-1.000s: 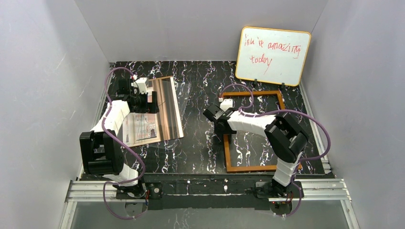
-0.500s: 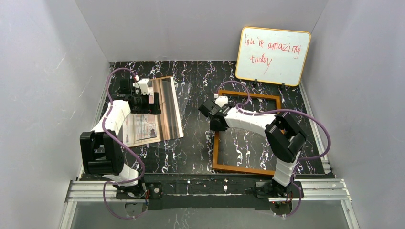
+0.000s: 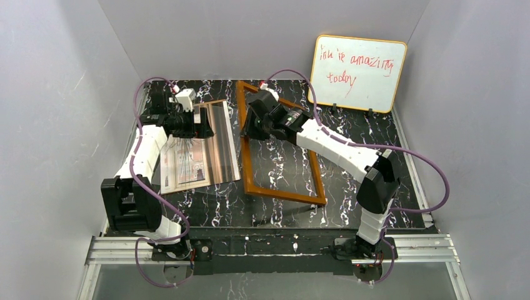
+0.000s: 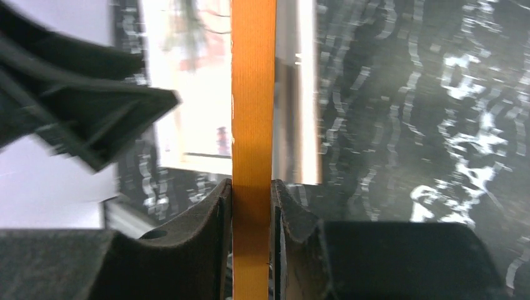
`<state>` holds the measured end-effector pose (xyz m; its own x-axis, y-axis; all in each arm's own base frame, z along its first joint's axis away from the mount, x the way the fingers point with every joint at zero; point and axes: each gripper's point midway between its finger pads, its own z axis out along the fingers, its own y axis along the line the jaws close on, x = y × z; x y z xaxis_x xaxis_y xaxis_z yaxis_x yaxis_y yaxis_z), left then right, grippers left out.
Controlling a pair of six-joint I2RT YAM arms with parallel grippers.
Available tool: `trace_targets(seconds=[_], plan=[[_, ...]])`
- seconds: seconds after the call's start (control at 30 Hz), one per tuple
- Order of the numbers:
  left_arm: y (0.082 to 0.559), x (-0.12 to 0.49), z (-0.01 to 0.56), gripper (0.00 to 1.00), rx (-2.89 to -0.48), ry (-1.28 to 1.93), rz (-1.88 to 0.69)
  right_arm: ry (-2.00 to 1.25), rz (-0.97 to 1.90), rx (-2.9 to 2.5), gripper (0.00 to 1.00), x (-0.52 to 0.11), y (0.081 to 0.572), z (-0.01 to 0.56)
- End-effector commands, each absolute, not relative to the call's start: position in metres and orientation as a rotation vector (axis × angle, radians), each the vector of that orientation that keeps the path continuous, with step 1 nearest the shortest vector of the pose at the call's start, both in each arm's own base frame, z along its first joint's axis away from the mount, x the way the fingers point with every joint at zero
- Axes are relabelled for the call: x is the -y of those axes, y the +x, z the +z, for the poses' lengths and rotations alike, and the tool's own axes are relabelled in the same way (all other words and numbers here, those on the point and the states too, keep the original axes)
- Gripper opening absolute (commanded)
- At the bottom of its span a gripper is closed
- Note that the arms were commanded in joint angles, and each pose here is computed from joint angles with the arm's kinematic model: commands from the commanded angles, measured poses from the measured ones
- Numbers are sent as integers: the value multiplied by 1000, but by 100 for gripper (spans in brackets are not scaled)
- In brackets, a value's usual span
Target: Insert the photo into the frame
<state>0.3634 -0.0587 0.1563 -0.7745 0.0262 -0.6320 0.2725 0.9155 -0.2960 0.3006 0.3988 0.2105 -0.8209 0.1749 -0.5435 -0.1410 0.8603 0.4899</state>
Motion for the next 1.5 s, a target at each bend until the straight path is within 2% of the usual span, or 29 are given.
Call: trace_targets(seconds=[0.0,0.17,0.3,0.43,0.77,0.97,1.1,1.17,1.23,1.33,1.47], plan=[[361,72,190,98,-2367,194,-586,-18,1078,-2227,6,-428,289,320],[364,77,215,98,-2319,138,-625,-29,1326,-2081,6,-439,277,378],[364,80,228,98,-2288,128,-644,24,1481,-2030,5,-434,275,398],[363,81,233,98,-2279,125,-646,111,1666,-1995,6,-421,277,397],[369,91,262,98,-2193,115,-677,161,1910,-1943,5,-406,277,393],[392,127,282,98,-2127,182,-627,194,1927,-1991,6,-396,274,375],[407,164,286,98,-2120,247,-587,218,1866,-2015,27,-378,280,373],[418,176,289,98,-2106,250,-572,211,1810,-2056,49,-371,282,369],[426,186,288,98,-2104,256,-553,174,1752,-2096,63,-365,285,367],[433,204,285,98,-2105,298,-547,146,1632,-2223,75,-350,290,349],[437,226,276,98,-2115,353,-531,44,1439,-2353,83,-333,294,337]])
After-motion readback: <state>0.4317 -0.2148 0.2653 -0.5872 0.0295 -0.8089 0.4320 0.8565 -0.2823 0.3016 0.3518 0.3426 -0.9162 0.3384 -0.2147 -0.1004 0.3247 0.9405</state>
